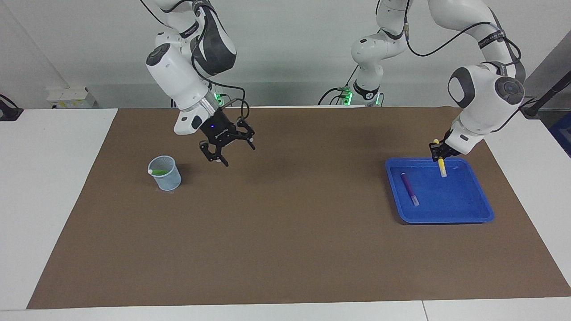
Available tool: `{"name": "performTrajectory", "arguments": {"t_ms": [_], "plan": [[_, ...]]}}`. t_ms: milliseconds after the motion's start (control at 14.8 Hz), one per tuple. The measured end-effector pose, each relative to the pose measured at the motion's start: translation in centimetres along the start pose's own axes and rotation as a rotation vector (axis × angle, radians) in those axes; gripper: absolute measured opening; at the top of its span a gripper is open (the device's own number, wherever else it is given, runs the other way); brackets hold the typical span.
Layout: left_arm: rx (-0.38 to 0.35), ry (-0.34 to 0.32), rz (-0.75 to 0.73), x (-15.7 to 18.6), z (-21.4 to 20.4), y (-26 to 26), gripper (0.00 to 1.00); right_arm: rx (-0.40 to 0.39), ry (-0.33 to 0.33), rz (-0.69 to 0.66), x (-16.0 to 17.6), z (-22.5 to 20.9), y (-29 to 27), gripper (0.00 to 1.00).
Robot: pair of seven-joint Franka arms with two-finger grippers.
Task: Right arm passes pens to left for tray arrangement
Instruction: 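Place the yellow pen in the tray while the right gripper returns, then grasp the green pen in the cup while the left gripper withdraws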
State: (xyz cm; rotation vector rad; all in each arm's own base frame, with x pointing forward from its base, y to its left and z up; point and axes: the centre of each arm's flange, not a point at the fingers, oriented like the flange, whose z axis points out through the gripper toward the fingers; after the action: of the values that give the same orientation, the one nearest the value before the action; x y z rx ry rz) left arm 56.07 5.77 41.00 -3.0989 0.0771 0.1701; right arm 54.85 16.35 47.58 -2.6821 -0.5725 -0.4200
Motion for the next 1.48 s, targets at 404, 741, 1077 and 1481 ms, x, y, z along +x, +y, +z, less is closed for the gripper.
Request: {"name": "performTrajectory", "arguments": {"t_ms": [404,741,1077,1481], "plan": [[-0.008,0.025,0.003,2.5,5.4,-1.0,0.18,-0.163,-0.177,-0.243,-3.7,-0.6,9.1,1.0],[-0.023,0.053,0.008,3.8,9.9,-1.0,0.18,-0.266,-0.282,-0.352,-5.5,-2.2,13.6,1.0],[-0.02,0.083,0.01,3.7,10.6,-0.9,0.18,-0.333,-0.323,-0.337,-7.8,-4.9,19.1,1.0],[-0.02,0.084,0.004,3.7,10.7,-1.3,0.43,-0.358,-0.313,0.093,-10.0,-5.1,21.5,0.9]]}}
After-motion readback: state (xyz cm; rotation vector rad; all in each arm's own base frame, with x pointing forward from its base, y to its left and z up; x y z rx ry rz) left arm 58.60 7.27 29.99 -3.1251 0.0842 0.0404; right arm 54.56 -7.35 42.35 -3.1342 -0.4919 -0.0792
